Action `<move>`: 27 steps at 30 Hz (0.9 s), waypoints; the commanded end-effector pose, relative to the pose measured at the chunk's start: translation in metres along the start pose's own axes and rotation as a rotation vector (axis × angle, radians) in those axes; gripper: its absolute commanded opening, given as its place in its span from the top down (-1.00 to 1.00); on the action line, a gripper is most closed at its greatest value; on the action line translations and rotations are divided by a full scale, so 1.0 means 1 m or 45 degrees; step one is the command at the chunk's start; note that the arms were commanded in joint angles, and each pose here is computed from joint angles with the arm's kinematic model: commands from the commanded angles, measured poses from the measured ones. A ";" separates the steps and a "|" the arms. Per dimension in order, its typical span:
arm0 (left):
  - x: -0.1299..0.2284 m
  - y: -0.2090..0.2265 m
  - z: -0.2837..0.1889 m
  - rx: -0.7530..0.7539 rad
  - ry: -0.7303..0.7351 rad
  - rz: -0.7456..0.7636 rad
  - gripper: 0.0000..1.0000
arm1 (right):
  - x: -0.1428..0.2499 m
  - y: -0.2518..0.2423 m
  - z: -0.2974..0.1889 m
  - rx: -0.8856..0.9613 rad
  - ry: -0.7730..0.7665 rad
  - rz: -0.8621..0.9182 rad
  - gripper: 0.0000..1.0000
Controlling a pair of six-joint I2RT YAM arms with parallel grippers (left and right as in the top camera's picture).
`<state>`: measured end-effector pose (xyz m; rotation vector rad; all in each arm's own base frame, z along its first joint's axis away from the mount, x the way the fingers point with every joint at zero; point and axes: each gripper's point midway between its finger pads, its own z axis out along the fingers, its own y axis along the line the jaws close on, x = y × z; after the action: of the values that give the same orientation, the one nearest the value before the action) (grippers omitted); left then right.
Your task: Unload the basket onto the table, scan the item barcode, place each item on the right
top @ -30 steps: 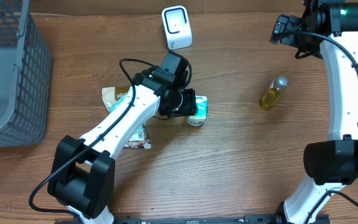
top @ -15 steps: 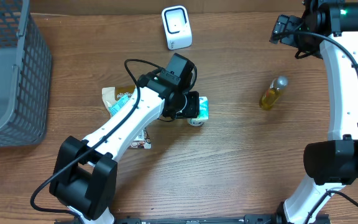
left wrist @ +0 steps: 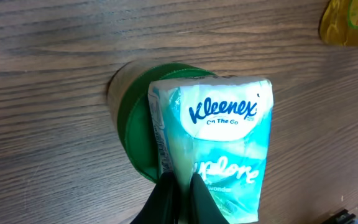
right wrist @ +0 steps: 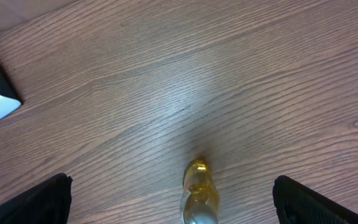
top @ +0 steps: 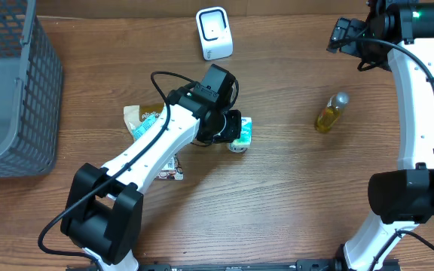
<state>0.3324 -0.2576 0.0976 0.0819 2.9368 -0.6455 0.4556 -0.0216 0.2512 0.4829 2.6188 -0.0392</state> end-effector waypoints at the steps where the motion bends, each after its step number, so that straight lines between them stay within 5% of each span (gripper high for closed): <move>1: -0.019 -0.003 -0.018 0.027 -0.073 0.018 0.92 | -0.005 -0.002 -0.006 -0.005 -0.029 0.009 -1.00; 6: -0.036 -0.004 -0.054 -0.012 -0.196 0.064 0.92 | -0.005 -0.002 -0.006 -0.005 -0.029 0.009 -1.00; 19: -0.033 0.086 -0.108 -0.742 -0.270 0.115 0.92 | -0.005 -0.002 -0.006 -0.005 -0.029 0.009 -1.00; 27: -0.017 0.107 -0.118 -0.955 -0.221 0.141 0.92 | -0.005 -0.002 -0.006 -0.005 -0.029 0.009 -1.00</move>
<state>0.3422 -0.1199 0.1510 0.0766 2.8385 0.3401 0.4556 -0.0216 0.2512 0.4824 2.6189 -0.0393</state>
